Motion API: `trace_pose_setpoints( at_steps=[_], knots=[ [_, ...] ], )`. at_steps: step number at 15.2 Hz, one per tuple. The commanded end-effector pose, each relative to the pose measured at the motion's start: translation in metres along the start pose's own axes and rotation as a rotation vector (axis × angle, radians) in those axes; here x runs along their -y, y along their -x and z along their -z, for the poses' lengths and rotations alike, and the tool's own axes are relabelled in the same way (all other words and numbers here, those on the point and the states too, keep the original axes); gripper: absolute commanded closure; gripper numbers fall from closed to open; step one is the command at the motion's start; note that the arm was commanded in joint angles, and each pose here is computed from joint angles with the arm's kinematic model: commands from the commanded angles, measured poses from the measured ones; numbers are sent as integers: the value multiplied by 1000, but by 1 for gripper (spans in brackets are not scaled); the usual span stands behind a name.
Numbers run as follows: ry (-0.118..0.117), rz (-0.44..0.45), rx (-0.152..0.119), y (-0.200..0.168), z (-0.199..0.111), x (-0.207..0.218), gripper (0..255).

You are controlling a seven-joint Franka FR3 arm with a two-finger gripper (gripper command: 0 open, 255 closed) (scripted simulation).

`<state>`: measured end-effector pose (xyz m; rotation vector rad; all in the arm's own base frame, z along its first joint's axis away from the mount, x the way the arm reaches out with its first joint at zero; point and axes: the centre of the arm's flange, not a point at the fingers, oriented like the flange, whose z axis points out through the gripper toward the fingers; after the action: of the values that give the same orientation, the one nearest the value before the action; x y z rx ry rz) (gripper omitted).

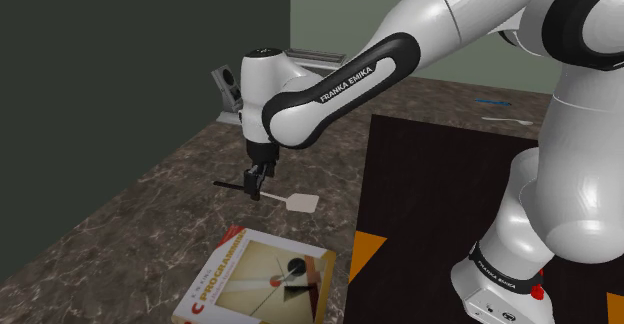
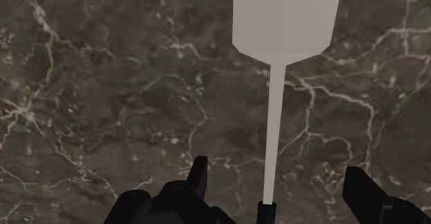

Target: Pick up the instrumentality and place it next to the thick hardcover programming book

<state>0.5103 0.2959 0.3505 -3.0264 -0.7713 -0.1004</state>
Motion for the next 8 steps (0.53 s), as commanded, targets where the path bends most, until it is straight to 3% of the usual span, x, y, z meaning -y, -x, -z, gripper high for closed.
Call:
trace_pose_setpoints(
  at_steps=[1, 4, 8],
  knots=[
    [0, 0, 0, 0, 13, 0, 0],
    [0, 0, 0, 0, 50, 0, 0],
    [0, 0, 0, 0, 50, 0, 0]
  ],
)
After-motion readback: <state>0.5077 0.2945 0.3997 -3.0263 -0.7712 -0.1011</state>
